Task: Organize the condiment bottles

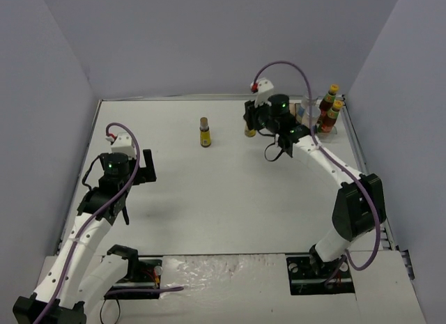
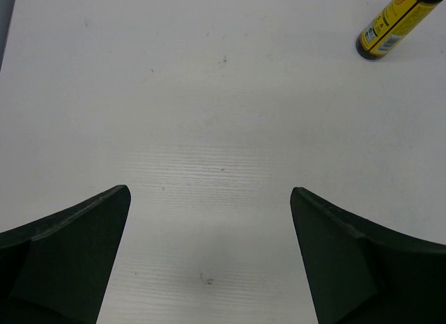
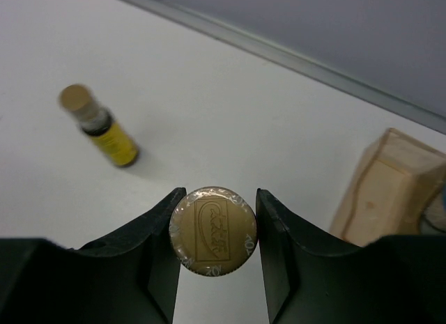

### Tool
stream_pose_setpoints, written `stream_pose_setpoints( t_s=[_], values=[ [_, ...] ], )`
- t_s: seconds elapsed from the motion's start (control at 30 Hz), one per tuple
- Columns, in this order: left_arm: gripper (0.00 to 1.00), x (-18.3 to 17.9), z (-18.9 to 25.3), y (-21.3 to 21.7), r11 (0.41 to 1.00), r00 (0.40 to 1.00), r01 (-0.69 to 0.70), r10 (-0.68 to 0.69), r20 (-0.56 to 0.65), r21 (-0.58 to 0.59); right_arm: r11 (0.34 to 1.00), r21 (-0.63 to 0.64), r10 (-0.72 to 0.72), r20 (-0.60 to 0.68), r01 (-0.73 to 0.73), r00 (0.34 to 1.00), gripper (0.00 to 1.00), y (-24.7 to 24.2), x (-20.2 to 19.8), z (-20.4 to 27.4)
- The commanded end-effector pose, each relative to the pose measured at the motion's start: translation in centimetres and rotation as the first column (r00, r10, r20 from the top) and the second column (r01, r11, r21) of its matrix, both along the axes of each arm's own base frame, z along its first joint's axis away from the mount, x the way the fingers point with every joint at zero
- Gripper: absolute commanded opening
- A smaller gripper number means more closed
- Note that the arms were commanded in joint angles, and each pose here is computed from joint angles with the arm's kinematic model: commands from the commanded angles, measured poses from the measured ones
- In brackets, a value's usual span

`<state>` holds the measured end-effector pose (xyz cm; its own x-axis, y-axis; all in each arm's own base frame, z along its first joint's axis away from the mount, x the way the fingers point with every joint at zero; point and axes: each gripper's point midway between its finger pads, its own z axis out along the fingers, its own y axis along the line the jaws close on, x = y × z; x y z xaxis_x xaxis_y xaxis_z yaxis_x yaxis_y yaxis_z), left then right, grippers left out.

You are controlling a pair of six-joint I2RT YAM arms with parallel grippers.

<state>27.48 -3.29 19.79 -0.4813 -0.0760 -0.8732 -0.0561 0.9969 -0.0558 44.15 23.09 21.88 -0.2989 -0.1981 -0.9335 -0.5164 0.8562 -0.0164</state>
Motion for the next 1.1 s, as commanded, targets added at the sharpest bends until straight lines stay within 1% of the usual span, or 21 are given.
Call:
stream_pose_setpoints(
  t_s=[0.0,0.03,0.1,0.13,0.2,0.37,0.6,1.0,1.07],
  values=[
    [0.97,1.3,2.6,-0.1,1.000,0.996,0.004,-0.004,0.090,-0.003,0.972,0.046,-0.236,0.151,0.231,0.960,0.00,-7.2,5.3,6.5],
    [0.97,1.3,2.7,0.0,1.000,0.996,-0.001,0.001,0.092,-0.002,0.953,0.055,-0.302,0.153,0.297,0.941,0.00,-9.8,7.3,6.7],
    [0.97,1.3,2.7,0.1,1.000,0.996,-0.005,0.005,0.092,0.000,0.931,0.068,-0.364,0.157,0.358,0.918,0.00,-12.1,9.3,7.0],
    [0.97,1.3,2.6,0.1,1.000,0.996,-0.005,0.005,0.091,0.000,0.927,0.069,-0.374,0.158,0.367,0.914,0.00,-12.3,9.4,7.1],
    [0.97,1.3,2.5,0.1,1.000,0.996,-0.006,0.005,0.088,0.001,0.904,0.079,-0.427,0.162,0.419,0.890,0.00,-14.6,11.9,6.8],
    [0.97,1.3,2.5,0.1,1.000,0.996,-0.007,0.007,0.085,0.004,0.875,0.114,-0.484,0.175,0.471,0.858,0.00,-17.3,15.3,6.5],
    [0.97,1.5,2.2,0.1,1.000,0.997,-0.006,0.006,0.073,0.006,0.855,0.137,-0.518,0.173,0.500,0.838,0.00,-19.0,18.4,4.6],
    [0.97,1.8,1.5,-0.1,1.000,0.999,0.000,-0.001,0.048,0.009,0.859,0.128,-0.510,0.151,0.495,0.847,0.00,-19.0,21.3,-0.2],
    [0.97,1.8,1.4,-0.1,1.000,0.999,0.003,-0.003,0.045,0.010,0.856,0.154,-0.514,0.145,0.494,0.845,0.00,-18.9,21.7,-0.4]
  ],
)
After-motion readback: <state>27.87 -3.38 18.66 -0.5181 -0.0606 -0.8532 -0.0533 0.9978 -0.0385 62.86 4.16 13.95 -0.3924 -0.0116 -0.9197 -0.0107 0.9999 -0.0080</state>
